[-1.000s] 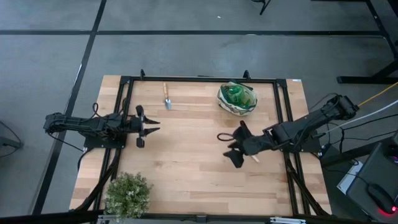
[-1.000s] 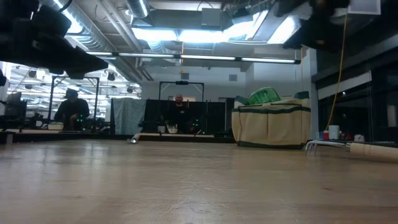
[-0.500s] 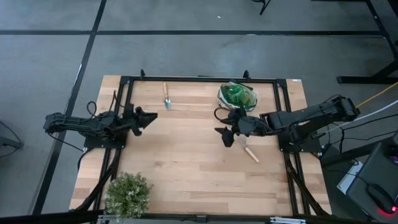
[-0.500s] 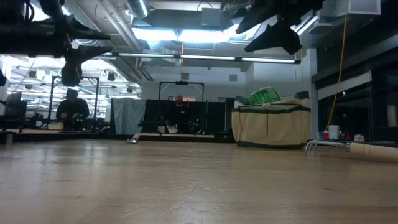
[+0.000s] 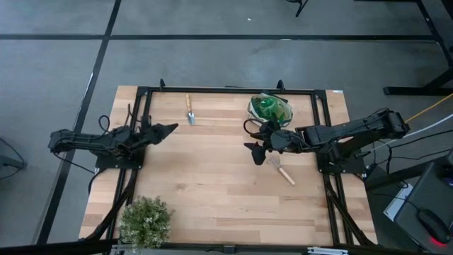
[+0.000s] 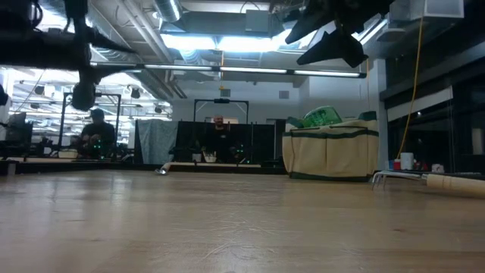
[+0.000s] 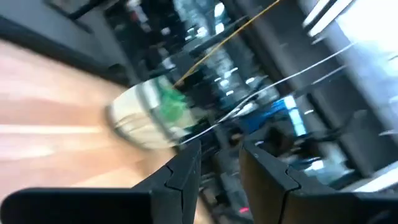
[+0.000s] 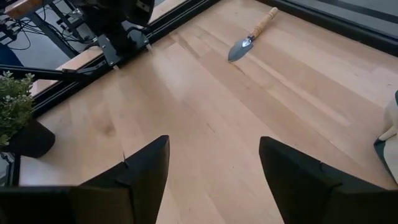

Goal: Pick & Place Garden tools in Gardening bag
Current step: Move the hand trowel to the center of the table

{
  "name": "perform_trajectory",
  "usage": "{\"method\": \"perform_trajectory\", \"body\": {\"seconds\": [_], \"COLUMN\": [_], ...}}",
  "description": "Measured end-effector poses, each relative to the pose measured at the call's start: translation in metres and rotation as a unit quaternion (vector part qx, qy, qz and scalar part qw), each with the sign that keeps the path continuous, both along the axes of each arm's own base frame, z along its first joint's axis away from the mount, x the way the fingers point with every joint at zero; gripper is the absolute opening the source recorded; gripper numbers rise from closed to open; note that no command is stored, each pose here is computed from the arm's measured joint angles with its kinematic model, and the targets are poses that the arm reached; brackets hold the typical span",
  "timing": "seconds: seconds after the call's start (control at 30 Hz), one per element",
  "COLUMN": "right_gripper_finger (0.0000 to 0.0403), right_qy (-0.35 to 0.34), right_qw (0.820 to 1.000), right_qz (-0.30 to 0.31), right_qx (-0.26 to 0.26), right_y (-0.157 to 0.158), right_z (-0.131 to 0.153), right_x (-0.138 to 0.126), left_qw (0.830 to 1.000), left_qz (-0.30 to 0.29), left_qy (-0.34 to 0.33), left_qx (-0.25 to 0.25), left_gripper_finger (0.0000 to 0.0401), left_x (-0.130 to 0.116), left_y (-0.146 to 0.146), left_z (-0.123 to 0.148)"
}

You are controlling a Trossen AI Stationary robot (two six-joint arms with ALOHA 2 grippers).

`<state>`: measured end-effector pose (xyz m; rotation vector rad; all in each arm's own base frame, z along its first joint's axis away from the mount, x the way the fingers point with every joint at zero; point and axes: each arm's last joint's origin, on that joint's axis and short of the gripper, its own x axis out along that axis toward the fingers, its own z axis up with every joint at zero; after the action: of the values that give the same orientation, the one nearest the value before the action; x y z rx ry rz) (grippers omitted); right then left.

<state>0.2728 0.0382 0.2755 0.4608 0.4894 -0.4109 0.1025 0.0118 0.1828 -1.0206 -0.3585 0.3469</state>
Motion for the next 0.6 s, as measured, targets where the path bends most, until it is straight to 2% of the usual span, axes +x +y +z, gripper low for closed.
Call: {"method": "perform_trajectory", "body": {"seconds": [0.13,0.27,0.37,0.5,0.6], "right_gripper_finger": [0.0252,0.0252,0.0252,0.0252,0.0252], "right_qy": [-0.002,-0.003,-0.003,-0.01,-0.018], "right_qw": [1.0,1.0,1.0,1.0,0.999], "right_qz": [0.0,-0.007,-0.016,-0.026,-0.03], "right_qx": [0.0,0.0,0.0,0.001,0.002], "right_y": [0.0,-0.004,-0.009,-0.013,-0.016], "right_z": [0.0,0.0,0.0,0.002,0.003], "right_x": [0.0,0.001,0.001,0.003,0.004], "left_qw": [0.994,0.978,0.964,0.942,0.929], "left_qz": [0.0,0.018,0.054,0.106,0.099], "left_qy": [0.104,0.207,0.26,0.316,0.354], "left_qx": [-0.01,-0.002,-0.008,-0.047,-0.05], "left_gripper_finger": [0.0106,0.0106,0.0106,0.0106,0.0106], "left_x": [0.005,0.012,0.019,0.029,0.041], "left_y": [0.003,0.008,0.017,0.034,0.052], "left_z": [-0.007,-0.003,0.005,0.019,0.034]}}
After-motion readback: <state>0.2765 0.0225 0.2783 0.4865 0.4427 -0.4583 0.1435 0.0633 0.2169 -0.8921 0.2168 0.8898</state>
